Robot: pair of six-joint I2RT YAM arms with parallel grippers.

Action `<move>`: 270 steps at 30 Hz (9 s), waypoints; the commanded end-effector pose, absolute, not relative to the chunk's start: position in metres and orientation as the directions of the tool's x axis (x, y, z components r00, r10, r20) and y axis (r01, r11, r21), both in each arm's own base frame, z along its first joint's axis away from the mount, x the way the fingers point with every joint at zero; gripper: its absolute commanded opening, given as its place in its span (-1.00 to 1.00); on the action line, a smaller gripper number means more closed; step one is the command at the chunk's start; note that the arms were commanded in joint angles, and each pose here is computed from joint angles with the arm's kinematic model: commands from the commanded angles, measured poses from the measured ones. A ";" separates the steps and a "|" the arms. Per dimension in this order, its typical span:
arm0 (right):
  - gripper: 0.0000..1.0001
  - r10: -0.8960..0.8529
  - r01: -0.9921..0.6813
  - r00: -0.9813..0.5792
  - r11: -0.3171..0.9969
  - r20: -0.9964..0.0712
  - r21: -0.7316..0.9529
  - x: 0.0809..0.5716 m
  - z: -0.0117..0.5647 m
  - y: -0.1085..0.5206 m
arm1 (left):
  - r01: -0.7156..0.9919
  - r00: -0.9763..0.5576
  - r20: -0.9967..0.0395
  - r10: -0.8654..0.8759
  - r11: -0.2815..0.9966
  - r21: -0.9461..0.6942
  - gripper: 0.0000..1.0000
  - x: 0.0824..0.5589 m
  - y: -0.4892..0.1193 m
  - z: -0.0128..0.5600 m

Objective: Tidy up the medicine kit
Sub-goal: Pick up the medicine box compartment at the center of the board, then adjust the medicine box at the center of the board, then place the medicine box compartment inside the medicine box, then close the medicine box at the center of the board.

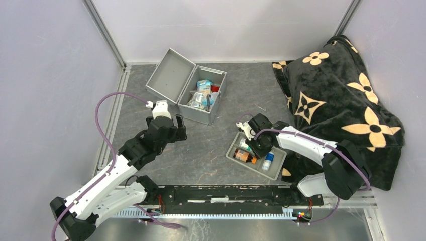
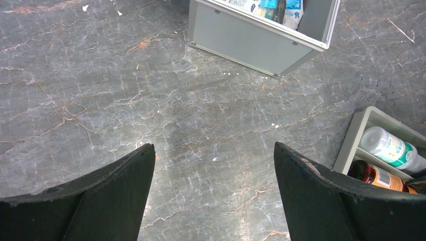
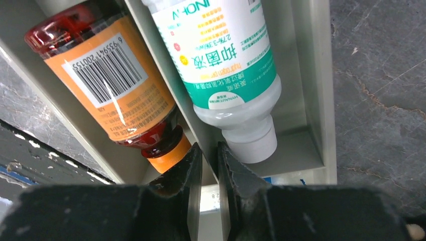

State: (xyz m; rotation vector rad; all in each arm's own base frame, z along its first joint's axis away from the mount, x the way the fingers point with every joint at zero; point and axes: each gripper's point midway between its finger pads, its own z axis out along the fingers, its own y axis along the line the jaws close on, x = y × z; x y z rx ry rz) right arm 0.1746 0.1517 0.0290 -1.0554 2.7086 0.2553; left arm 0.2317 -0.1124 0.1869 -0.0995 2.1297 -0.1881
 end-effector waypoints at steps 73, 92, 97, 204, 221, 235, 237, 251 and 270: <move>-1.00 -0.356 -0.631 -0.677 0.731 -0.644 0.259 0.185 0.085 0.200 | -0.113 -0.637 -0.754 0.159 0.949 0.295 0.00 0.474 0.013 0.218; -1.00 -0.142 -0.381 -0.672 0.908 -0.727 0.174 0.237 0.162 0.182 | -0.061 -0.659 -0.744 0.105 0.980 0.192 -0.65 0.423 -0.044 0.230; -1.00 -0.152 -0.303 -0.653 0.950 -0.742 0.072 0.259 0.177 0.168 | -0.031 -0.675 -0.730 0.102 0.986 0.166 -0.69 0.405 -0.066 0.226; -0.07 -0.123 -0.245 -0.641 0.968 -0.757 0.051 0.442 0.210 0.277 | 0.099 -0.492 -0.846 -0.206 0.952 -0.289 1.00 0.285 -0.129 0.285; -0.18 -0.038 -0.130 -0.674 0.989 -0.738 0.069 0.436 0.190 0.143 | 0.113 -0.535 -0.697 -0.478 0.777 -0.620 1.00 0.346 -0.114 0.266; -0.74 0.033 -0.234 -0.826 0.888 -0.563 0.395 0.428 0.094 0.172 | 0.111 -0.587 -0.608 -0.535 0.690 -0.715 1.00 0.363 -0.131 0.230; -0.77 0.043 -0.234 -0.839 0.872 -0.543 0.430 0.422 0.085 0.178 | 0.114 -0.598 -0.599 -0.532 0.683 -0.721 1.00 0.362 -0.133 0.226; -0.80 0.010 -0.300 -0.856 0.804 -0.517 0.513 0.400 0.080 0.204 | 0.158 -0.651 -0.565 -0.508 0.636 -0.755 1.00 0.359 -0.149 0.216; -0.83 -0.018 -0.355 -0.840 0.774 -0.542 0.524 0.379 0.088 0.240 | 0.415 -0.637 -0.699 -0.324 0.620 -0.666 1.00 0.330 -0.224 0.293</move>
